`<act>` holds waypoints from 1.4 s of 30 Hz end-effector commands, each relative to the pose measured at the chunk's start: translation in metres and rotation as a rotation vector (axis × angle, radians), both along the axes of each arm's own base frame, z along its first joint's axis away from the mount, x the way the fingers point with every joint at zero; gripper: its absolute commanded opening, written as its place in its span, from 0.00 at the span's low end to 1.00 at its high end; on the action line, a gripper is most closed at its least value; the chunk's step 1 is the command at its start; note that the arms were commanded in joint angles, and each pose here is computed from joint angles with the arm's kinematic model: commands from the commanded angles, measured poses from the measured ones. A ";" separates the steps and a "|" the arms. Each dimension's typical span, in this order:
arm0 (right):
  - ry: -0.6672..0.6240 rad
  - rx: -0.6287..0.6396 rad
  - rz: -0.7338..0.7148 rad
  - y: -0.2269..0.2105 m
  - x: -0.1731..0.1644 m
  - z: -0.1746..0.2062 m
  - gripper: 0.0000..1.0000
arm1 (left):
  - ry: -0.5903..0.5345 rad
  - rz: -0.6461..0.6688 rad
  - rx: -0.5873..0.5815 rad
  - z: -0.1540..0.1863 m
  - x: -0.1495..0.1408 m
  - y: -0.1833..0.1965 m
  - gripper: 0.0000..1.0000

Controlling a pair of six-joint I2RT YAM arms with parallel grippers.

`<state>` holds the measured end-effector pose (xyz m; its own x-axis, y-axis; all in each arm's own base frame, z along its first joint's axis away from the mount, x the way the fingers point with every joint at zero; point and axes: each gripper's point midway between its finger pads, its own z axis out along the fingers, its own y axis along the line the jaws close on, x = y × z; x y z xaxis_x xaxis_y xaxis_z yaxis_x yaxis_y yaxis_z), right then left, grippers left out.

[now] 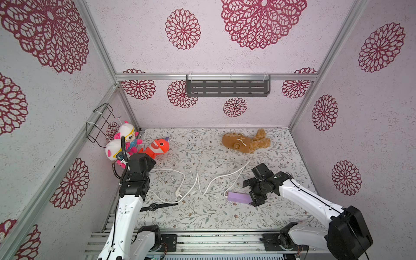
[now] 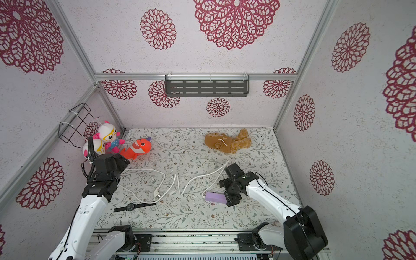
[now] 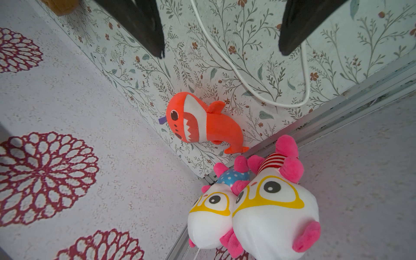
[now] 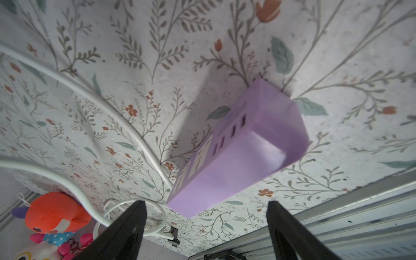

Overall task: Unwrap the cord wrapped around the power strip
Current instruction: Adjust the power strip at the center of the board.

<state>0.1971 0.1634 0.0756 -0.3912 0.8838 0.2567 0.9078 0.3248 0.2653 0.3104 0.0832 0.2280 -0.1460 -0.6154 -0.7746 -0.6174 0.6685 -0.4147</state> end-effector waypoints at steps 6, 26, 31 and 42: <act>0.012 -0.036 -0.103 -0.012 -0.003 -0.026 0.82 | 0.000 0.015 0.030 0.007 -0.010 0.005 0.84; -0.594 -0.216 0.033 -0.051 0.076 0.001 0.12 | -0.002 0.025 0.055 0.006 -0.016 0.008 0.84; -0.949 -0.235 0.105 -0.053 0.112 0.050 0.08 | -0.001 0.031 0.060 0.003 -0.017 0.009 0.84; -1.027 -0.271 0.200 -0.059 0.116 0.016 0.08 | 0.016 0.044 0.067 -0.010 -0.022 0.011 0.84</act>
